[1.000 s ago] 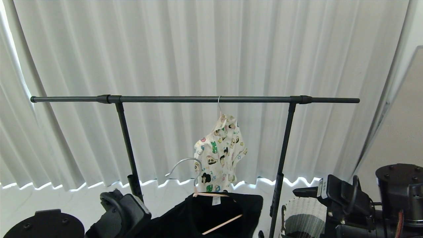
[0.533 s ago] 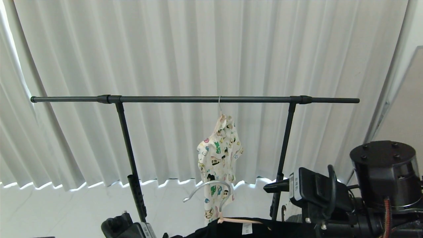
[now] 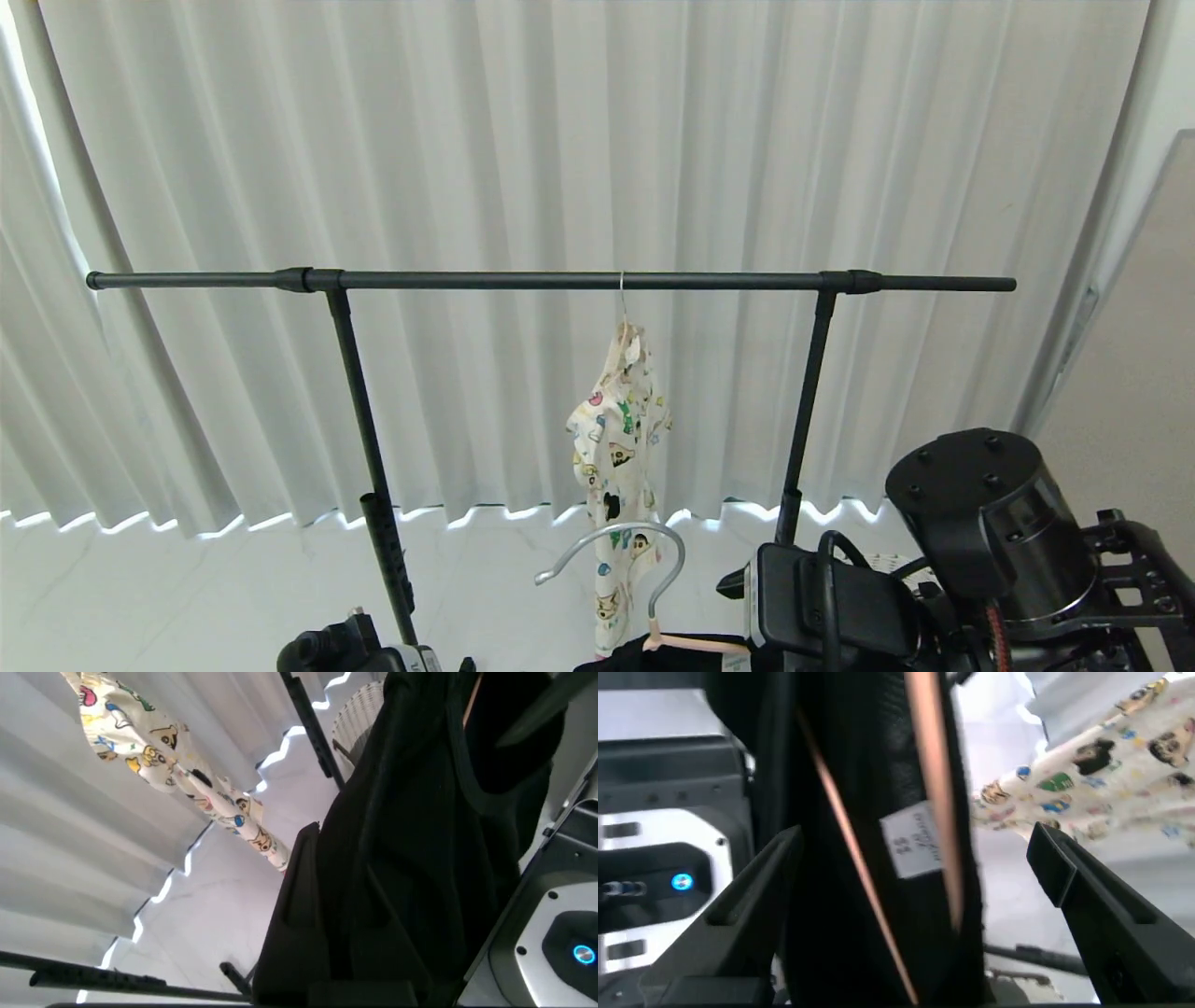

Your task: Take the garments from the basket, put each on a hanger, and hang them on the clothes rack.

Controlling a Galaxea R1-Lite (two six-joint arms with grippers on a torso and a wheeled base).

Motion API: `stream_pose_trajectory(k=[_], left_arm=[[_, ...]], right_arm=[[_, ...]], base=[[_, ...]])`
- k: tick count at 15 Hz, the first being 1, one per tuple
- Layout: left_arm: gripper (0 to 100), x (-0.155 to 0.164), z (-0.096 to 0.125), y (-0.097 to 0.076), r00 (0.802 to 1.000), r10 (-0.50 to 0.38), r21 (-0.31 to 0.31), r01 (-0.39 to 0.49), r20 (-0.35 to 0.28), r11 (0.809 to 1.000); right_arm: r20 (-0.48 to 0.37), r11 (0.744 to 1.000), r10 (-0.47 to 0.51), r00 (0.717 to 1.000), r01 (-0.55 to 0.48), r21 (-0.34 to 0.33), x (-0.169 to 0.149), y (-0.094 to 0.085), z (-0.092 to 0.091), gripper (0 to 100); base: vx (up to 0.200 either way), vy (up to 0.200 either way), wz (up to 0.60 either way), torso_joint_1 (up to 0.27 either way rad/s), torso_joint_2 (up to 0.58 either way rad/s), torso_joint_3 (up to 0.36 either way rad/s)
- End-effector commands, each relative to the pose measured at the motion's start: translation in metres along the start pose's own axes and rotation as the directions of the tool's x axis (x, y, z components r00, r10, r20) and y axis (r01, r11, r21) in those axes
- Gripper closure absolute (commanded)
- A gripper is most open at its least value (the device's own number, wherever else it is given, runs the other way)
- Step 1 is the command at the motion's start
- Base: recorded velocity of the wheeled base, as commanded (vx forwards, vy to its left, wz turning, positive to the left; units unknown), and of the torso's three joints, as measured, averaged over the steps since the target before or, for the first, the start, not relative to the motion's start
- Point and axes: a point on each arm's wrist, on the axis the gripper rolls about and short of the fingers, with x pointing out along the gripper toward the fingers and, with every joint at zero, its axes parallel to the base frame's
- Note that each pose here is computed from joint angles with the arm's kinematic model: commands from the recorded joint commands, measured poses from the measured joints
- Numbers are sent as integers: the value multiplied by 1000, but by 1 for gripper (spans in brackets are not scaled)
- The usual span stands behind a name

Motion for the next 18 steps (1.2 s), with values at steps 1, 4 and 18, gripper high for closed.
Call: stream_pose_trajectory(k=[1,4,18], left_arm=[[100,0,3,0,1000,2,-2,-2,12,1000],[100,0,3,1,1000,3,-2,-3,15,1000],[0,2,10,3,998,36,30,-37,45,999]], right_arm=[[-17,1000,-12,1000,12,7,2,-1,-2,0],[-23,1000,-18,1000,18,16,2,-3,-4,0],[23,995,-100,995,100,10,-18,-16,-4,100]], base=[[0,0,0,0,0,0],[0,0,0,0,0,0],[0,0,0,0,0,0]])
